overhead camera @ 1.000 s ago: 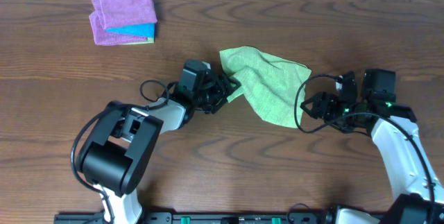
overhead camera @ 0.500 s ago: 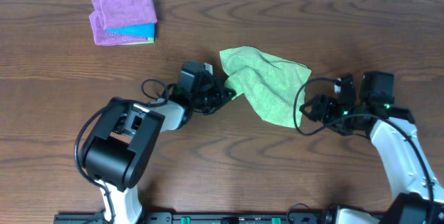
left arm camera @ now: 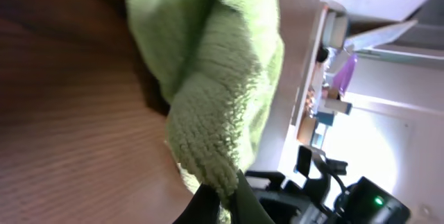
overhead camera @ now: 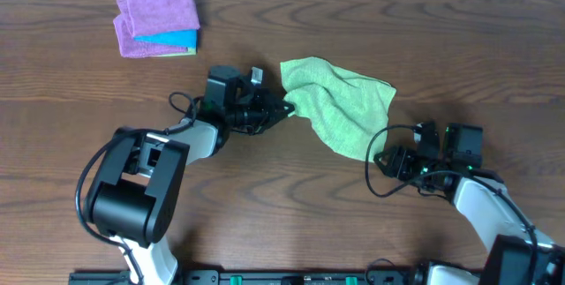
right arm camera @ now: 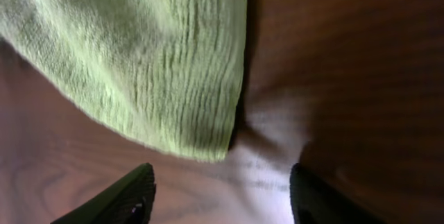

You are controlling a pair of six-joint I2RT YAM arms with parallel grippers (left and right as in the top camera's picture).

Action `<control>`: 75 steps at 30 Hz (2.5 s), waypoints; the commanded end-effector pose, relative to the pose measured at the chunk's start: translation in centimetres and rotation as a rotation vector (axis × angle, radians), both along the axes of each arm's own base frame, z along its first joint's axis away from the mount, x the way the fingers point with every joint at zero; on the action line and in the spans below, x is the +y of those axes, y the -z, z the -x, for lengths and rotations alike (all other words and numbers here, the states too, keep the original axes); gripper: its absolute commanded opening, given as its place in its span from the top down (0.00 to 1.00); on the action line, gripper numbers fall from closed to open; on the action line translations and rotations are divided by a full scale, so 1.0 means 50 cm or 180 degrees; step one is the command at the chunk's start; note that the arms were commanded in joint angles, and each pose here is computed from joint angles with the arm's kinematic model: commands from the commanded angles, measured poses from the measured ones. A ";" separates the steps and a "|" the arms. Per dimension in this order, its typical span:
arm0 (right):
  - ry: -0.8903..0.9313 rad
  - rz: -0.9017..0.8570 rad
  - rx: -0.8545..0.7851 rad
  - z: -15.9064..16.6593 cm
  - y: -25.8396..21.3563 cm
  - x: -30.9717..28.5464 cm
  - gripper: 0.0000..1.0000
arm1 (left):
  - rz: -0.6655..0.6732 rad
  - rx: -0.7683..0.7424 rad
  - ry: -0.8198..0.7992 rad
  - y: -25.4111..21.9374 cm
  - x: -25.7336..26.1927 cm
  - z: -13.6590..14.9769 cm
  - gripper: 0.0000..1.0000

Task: Fold the cloth
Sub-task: 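Grasp the left corner of the green cloth with the left gripper, then grasp the right edge of the cloth with the right gripper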

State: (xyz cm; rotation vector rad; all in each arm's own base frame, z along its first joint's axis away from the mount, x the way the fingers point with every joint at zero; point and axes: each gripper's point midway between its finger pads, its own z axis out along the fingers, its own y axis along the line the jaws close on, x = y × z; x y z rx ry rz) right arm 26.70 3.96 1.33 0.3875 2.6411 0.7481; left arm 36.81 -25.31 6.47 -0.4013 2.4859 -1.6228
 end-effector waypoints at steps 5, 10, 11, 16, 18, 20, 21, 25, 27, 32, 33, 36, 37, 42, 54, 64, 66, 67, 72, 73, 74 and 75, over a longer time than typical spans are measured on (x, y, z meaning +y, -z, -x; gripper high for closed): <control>0.0178 -0.0054 -0.0124 -0.005 0.015 -0.004 0.39 | 0.0189 -0.0108 0.0147 -0.042 0.009 -0.004 0.94; 0.0250 0.0004 -0.0155 -0.007 0.021 -0.012 0.39 | 0.0225 -0.0100 0.0168 -0.046 0.013 -0.004 0.94; 0.0261 0.0002 -0.0171 -0.009 0.021 -0.012 0.39 | 0.0230 -0.0098 0.0172 -0.046 0.013 -0.003 0.94; 0.0327 -0.0064 -0.0097 -0.013 0.037 -0.007 0.39 | 0.0255 -0.0091 0.0199 -0.048 0.013 -0.001 0.94; 0.0293 -0.0115 -0.0025 -0.012 0.052 0.006 0.39 | 0.0272 -0.0089 0.0217 -0.050 0.014 0.001 0.94; 0.0274 -0.0166 0.0059 -0.011 0.069 0.021 0.40 | 0.0284 -0.0086 0.0226 -0.051 0.015 0.001 0.94; 0.0268 -0.0188 0.0091 -0.011 0.076 0.028 0.41 | 0.0290 -0.0090 0.0229 -0.052 0.017 0.001 0.94; 0.0161 -0.0249 0.0125 -0.013 0.091 0.060 0.50 | 0.0345 -0.0082 0.0248 -0.057 0.027 0.000 0.94; 0.0109 -0.0252 0.0084 -0.017 0.088 0.071 0.61 | 0.0370 -0.0084 0.0245 -0.059 0.035 -0.002 0.94; 0.0146 -0.0359 0.0058 -0.025 0.079 0.080 0.98 | 0.0423 -0.0081 0.0217 -0.065 0.056 -0.009 0.94; 0.0120 -0.0403 0.0036 -0.027 0.074 0.084 0.99 | 0.0436 -0.0083 0.0220 -0.066 0.059 -0.010 0.94; 0.0058 -0.0621 -0.0091 -0.044 0.036 0.102 0.99 | 0.0492 -0.0084 0.0246 -0.072 0.069 -0.009 0.94; 0.0055 -0.0677 -0.0143 -0.050 0.021 0.106 0.99 | 0.0509 -0.0082 0.0259 -0.074 0.070 -0.008 0.94; 0.0178 -0.0934 -0.0554 -0.097 -0.097 0.113 0.99 | 0.0617 -0.0063 0.0378 -0.085 0.069 0.003 0.94; 0.0696 -0.0840 -0.1225 -0.195 -0.252 0.065 0.82 | 0.0644 -0.0058 0.0406 -0.090 0.068 0.007 0.94; 0.0982 -0.0596 -0.1542 -0.310 -0.321 0.021 0.62 | 0.0642 -0.0070 0.0402 -0.090 0.068 0.006 0.94; 0.0931 -0.0537 -0.1489 -0.309 -0.313 0.022 0.60 | 0.0642 -0.0071 0.0402 -0.091 0.068 0.006 0.94; 0.0889 -0.0459 -0.1445 -0.304 -0.303 0.020 0.58 | 0.0642 -0.0074 0.0402 -0.091 0.068 0.005 0.94; 0.0770 -0.0166 -0.1120 -0.267 -0.245 -0.002 0.46 | 0.0660 -0.0138 0.0400 -0.098 0.068 0.000 0.94; 0.0749 -0.0113 -0.1022 -0.257 -0.231 -0.008 0.43 | 0.0673 -0.0149 0.0395 -0.101 0.067 -0.002 0.94; 0.0713 -0.0051 -0.0912 -0.243 -0.214 -0.014 0.42 | 0.0682 -0.0167 0.0392 -0.104 0.067 -0.003 0.94; 0.0671 0.0010 -0.0803 -0.229 -0.199 -0.019 0.40 | 0.0687 -0.0181 0.0390 -0.106 0.067 -0.005 0.94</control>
